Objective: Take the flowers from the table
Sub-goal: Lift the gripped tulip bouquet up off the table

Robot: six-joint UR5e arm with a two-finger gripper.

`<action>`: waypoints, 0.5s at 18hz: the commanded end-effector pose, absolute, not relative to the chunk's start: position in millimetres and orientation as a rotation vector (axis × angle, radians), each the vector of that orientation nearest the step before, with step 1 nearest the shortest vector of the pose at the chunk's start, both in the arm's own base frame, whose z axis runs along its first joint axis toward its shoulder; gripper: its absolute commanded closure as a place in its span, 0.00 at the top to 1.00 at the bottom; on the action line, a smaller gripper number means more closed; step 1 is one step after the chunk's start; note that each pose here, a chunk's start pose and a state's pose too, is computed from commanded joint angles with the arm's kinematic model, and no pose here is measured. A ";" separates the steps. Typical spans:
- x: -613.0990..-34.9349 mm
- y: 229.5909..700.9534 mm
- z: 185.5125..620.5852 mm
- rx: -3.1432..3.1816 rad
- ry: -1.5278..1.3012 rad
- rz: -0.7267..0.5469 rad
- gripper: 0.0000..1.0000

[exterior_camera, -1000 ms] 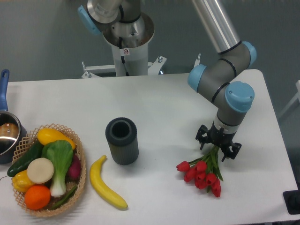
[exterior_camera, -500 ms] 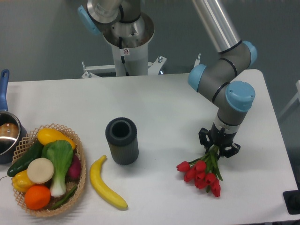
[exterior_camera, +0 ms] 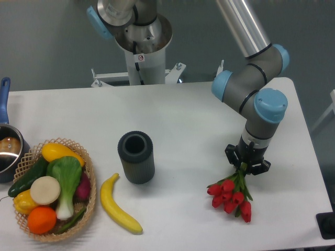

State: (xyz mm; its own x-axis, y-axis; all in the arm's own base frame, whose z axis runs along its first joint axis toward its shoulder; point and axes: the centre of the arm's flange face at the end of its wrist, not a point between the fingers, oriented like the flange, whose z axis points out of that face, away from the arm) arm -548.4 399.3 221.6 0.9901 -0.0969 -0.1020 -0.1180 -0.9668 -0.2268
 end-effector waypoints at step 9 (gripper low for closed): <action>-523.1 412.5 353.1 -2.597 0.179 0.237 0.28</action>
State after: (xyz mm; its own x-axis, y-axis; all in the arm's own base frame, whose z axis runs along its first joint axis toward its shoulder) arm -523.1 412.5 353.1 0.9760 -0.0812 -0.2021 -0.1723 -0.8553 -0.4887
